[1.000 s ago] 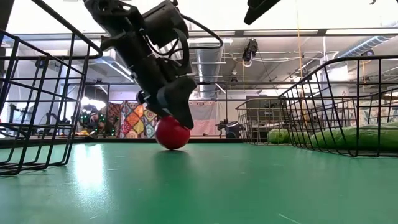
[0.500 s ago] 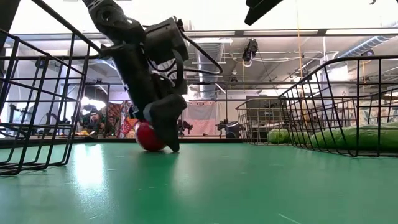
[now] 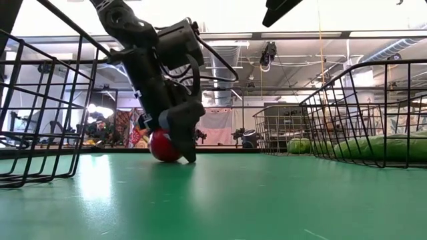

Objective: Sort produce into baskets
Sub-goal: Put the tomato into the bottom black wire basket, then return to Home Position

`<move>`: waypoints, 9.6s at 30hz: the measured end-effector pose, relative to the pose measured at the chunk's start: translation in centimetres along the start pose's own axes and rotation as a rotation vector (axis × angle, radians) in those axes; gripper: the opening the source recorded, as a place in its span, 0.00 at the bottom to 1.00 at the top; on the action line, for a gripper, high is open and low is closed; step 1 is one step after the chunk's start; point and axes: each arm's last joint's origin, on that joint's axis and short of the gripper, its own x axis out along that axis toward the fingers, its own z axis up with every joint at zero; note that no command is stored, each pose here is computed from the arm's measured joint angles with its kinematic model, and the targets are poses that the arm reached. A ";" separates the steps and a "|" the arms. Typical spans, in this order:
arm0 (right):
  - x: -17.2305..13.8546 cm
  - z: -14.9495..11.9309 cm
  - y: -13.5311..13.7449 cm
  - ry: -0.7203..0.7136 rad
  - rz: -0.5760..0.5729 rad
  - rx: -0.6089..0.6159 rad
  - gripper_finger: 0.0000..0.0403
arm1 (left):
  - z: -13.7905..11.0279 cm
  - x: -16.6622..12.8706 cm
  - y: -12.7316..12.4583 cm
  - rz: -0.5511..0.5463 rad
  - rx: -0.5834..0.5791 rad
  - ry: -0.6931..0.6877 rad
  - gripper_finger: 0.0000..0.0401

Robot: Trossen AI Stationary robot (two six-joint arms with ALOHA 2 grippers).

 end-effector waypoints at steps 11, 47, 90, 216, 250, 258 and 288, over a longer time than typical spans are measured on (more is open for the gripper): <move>0.1 -0.3 -0.3 0.026 -0.027 -0.037 0.95 | -0.6 -1.9 0.1 -0.002 -0.044 0.064 0.84; 1.6 -2.2 -0.1 0.103 -0.057 -0.257 0.95 | -6.3 -24.6 -12.5 -0.360 0.105 -0.128 0.70; 6.0 -1.7 -3.2 0.140 -0.026 -0.653 0.95 | -21.3 -17.6 -10.9 0.109 -0.544 0.862 0.86; 4.6 -26.5 -18.6 -0.865 0.016 0.188 0.03 | -14.5 -13.8 12.8 -0.560 0.209 -1.148 0.52; 4.6 -26.5 -18.6 -0.864 0.057 0.276 0.03 | -14.2 -13.7 12.5 -0.545 0.229 -1.094 0.52; 4.7 -26.5 -18.6 -0.864 0.057 0.276 0.03 | -14.1 -13.6 12.4 -0.542 0.232 -1.084 0.52; 4.7 -26.5 -18.6 -0.864 0.057 0.276 0.03 | -14.1 -13.5 12.4 -0.541 0.233 -1.081 0.52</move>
